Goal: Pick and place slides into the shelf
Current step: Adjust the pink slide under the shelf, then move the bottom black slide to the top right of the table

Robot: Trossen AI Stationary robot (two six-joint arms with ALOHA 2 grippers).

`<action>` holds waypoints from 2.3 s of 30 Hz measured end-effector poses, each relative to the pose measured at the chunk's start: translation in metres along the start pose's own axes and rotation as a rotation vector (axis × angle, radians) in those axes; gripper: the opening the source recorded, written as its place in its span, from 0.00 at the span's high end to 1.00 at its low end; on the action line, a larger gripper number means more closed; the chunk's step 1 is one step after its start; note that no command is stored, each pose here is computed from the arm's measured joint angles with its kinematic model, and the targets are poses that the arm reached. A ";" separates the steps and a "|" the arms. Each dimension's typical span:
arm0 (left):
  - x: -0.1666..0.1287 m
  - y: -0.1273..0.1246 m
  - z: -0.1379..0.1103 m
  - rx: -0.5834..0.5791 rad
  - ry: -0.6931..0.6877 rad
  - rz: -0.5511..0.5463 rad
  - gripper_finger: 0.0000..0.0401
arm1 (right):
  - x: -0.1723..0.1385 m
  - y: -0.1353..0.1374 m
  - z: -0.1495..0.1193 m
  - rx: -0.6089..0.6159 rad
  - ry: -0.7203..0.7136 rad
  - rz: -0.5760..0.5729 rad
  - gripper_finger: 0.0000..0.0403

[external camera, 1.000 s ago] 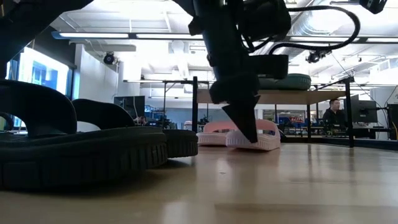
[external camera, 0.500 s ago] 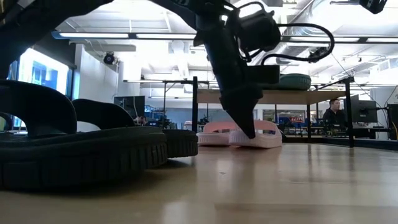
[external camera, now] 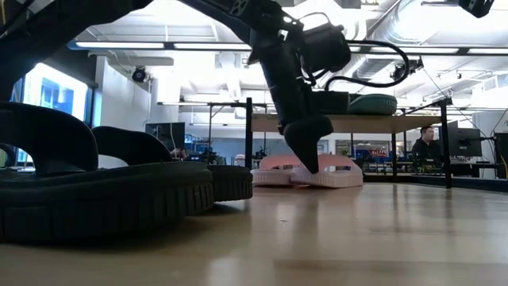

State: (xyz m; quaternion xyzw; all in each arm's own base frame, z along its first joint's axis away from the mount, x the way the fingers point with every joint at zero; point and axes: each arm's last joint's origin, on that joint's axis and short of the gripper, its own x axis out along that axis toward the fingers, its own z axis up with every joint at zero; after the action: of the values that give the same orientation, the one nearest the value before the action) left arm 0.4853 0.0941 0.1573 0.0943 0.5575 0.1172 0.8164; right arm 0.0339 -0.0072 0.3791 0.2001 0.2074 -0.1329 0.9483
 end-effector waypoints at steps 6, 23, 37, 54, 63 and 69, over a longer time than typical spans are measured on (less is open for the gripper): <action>0.000 -0.001 0.000 0.002 -0.003 -0.004 0.99 | 0.000 0.000 0.000 0.000 0.000 0.000 1.00; -0.017 -0.063 0.020 0.109 -0.149 -0.068 0.99 | 0.000 0.000 0.000 0.000 0.000 0.000 1.00; -0.056 -0.065 0.056 -0.022 -0.355 -0.268 0.99 | 0.000 0.000 0.000 0.000 0.000 0.000 1.00; -0.137 -0.064 0.078 0.007 -0.437 -0.593 0.99 | 0.000 0.000 0.000 0.000 0.000 0.000 1.00; -0.224 -0.036 0.062 0.043 -0.548 -0.538 0.99 | 0.000 0.000 0.000 0.000 0.000 0.000 1.00; -0.268 -0.020 0.043 0.024 -0.554 -0.443 0.99 | 0.000 0.000 0.000 0.000 0.000 0.000 1.00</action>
State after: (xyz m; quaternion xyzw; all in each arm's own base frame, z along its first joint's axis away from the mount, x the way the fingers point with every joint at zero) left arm 0.4334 -0.0057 0.4056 0.0089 0.3234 -0.0995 0.9410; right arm 0.0338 -0.0072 0.3791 0.2001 0.2073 -0.1331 0.9483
